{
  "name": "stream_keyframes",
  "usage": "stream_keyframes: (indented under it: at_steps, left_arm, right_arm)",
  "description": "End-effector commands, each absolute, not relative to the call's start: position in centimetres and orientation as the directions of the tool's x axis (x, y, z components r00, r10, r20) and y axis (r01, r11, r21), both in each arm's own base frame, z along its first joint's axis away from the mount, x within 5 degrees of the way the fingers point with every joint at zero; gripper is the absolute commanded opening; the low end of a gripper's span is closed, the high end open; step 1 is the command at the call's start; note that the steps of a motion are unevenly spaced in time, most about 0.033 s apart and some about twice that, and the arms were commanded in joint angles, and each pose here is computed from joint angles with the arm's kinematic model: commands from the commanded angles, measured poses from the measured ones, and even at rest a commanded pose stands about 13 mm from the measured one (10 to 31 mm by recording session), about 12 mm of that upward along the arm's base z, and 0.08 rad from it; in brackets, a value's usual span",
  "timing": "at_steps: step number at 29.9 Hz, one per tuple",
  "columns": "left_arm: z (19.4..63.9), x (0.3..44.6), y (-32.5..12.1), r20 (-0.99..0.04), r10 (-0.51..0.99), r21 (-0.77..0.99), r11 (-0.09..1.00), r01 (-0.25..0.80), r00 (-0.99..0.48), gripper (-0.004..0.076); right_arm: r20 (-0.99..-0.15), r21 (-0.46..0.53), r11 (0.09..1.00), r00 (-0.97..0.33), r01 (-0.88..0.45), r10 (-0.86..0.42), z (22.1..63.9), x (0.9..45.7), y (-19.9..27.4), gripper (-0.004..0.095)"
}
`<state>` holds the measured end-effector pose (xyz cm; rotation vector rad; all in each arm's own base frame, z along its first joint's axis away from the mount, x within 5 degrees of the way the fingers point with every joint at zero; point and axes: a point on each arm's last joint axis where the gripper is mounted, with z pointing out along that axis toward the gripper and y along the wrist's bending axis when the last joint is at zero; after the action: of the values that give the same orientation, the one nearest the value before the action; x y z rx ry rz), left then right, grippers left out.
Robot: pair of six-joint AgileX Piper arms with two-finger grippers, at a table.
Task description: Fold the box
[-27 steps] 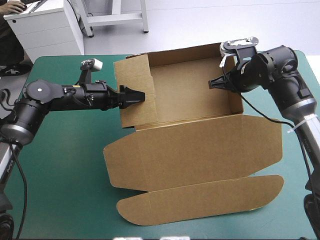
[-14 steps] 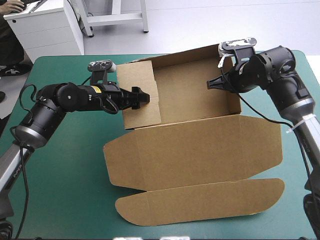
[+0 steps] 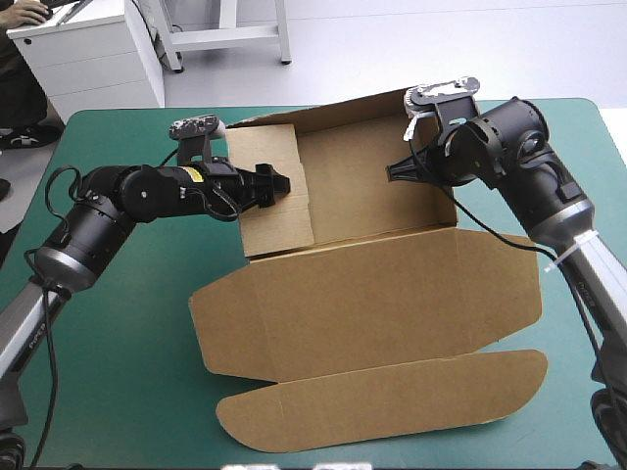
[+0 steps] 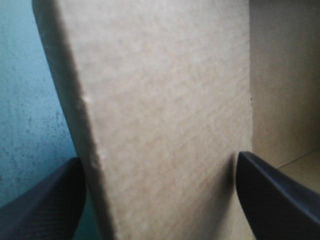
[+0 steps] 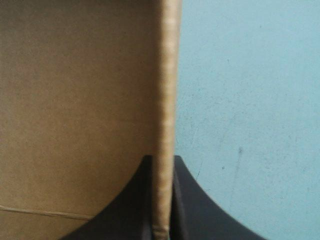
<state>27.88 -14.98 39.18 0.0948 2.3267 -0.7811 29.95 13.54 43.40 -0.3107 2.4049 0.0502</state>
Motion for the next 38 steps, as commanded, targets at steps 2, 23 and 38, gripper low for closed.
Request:
stream_keyframes:
  at_steps: [2, 23, 38]
  left_arm:
    - [41.9, 26.9, -15.5, -0.663, -0.206, -0.57, 0.762, 0.307, -0.719, 0.0561]
    - [42.1, 26.5, -16.7, -0.708, -0.196, -0.539, 0.77, 0.34, -0.678, -0.001]
    - [39.0, 31.8, -17.8, -0.557, 0.04, -0.255, 0.942, 0.217, -0.829, -0.001]
  right_arm:
    - [-0.753, -0.033, 0.972, -0.634, -0.232, -0.176, 46.1, 28.9, 13.1, -0.0018]
    - [-0.731, -0.011, 0.978, -0.666, -0.207, -0.149, 45.9, 28.7, 13.0, -0.0019]
    - [-0.559, 0.118, 0.965, -0.819, -0.234, -0.13, 42.2, 30.0, 15.0, -0.002]
